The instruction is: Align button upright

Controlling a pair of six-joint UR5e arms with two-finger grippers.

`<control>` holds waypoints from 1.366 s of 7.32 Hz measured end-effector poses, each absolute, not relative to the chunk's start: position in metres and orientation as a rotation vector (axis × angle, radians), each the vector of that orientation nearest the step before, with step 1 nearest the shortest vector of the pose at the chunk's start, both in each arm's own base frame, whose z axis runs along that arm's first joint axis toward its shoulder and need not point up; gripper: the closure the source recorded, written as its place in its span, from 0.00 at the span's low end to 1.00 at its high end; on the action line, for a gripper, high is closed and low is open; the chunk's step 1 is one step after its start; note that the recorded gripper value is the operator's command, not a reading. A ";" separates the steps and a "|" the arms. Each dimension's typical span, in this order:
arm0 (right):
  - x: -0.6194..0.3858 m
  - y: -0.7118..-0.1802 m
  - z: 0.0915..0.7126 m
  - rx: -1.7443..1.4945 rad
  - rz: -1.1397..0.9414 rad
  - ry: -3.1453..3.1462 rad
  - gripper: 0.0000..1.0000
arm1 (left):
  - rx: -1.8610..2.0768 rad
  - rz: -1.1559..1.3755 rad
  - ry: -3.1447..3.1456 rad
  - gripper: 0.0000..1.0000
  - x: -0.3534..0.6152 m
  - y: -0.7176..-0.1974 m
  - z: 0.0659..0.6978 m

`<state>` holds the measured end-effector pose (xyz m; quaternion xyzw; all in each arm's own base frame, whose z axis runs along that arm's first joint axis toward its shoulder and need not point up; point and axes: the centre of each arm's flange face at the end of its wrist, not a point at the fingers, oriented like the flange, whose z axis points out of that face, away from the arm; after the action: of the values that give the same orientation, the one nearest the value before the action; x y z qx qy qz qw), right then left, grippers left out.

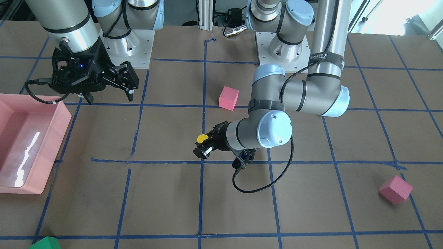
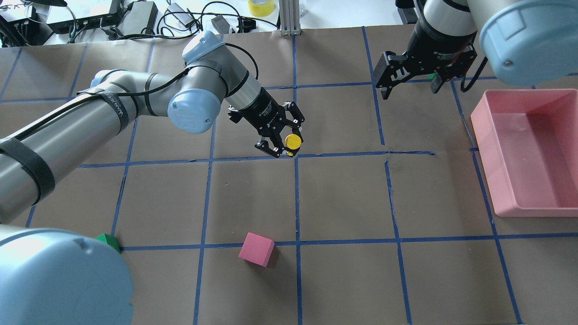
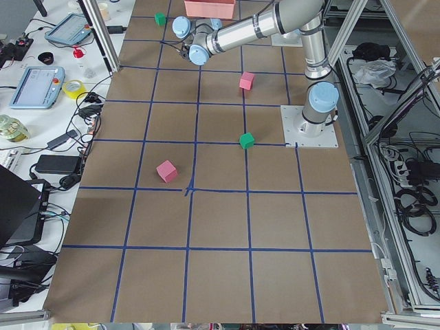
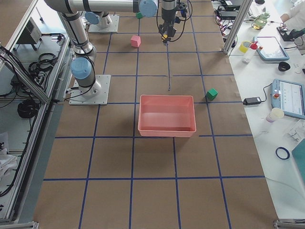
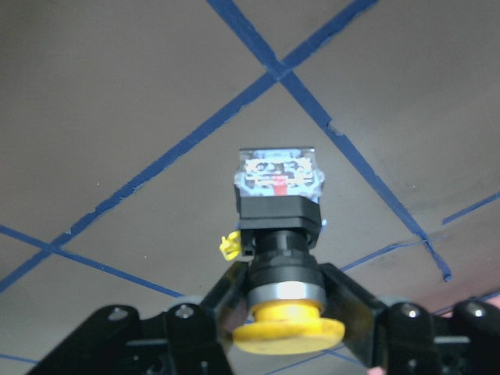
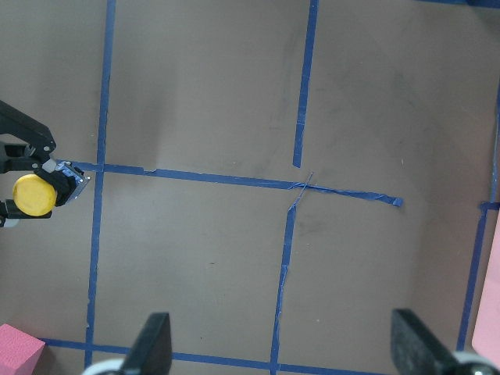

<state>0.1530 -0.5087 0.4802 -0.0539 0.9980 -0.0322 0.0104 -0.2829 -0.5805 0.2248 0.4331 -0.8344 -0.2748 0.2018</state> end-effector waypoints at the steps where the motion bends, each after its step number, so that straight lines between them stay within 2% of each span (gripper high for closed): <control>1: 0.153 -0.509 0.480 -0.169 -0.100 3.115 0.00 | 1.227 -0.819 -2.270 1.00 -0.280 -0.588 0.211; 4: 0.153 -0.509 0.480 -0.171 -0.098 3.115 0.00 | 1.242 -0.866 -2.226 1.00 -0.277 -0.596 0.189; 5: 0.153 -0.508 0.479 -0.171 -0.096 3.115 0.00 | 1.242 -0.869 -2.225 0.79 -0.278 -0.598 0.183; 6: 0.153 -0.508 0.479 -0.171 -0.092 3.115 0.00 | 1.240 -0.864 -2.232 0.20 -0.277 -0.600 0.175; 7: 0.153 -0.508 0.479 -0.171 -0.089 3.115 0.00 | 1.240 -0.859 -2.242 0.00 -0.277 -0.601 0.169; 9: 0.153 -0.508 0.479 -0.171 -0.085 3.115 0.00 | 1.225 -0.789 -2.292 0.00 -0.274 -0.605 0.188; 10: 0.152 -0.508 0.479 -0.171 -0.084 3.115 0.00 | 1.212 -0.712 -2.344 0.01 -0.273 -0.611 0.221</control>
<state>0.1524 -0.5079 0.4785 -0.0548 0.9981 -0.0270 0.0101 -0.2726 -0.6111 0.2205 0.4343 -0.8397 -0.2551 0.2028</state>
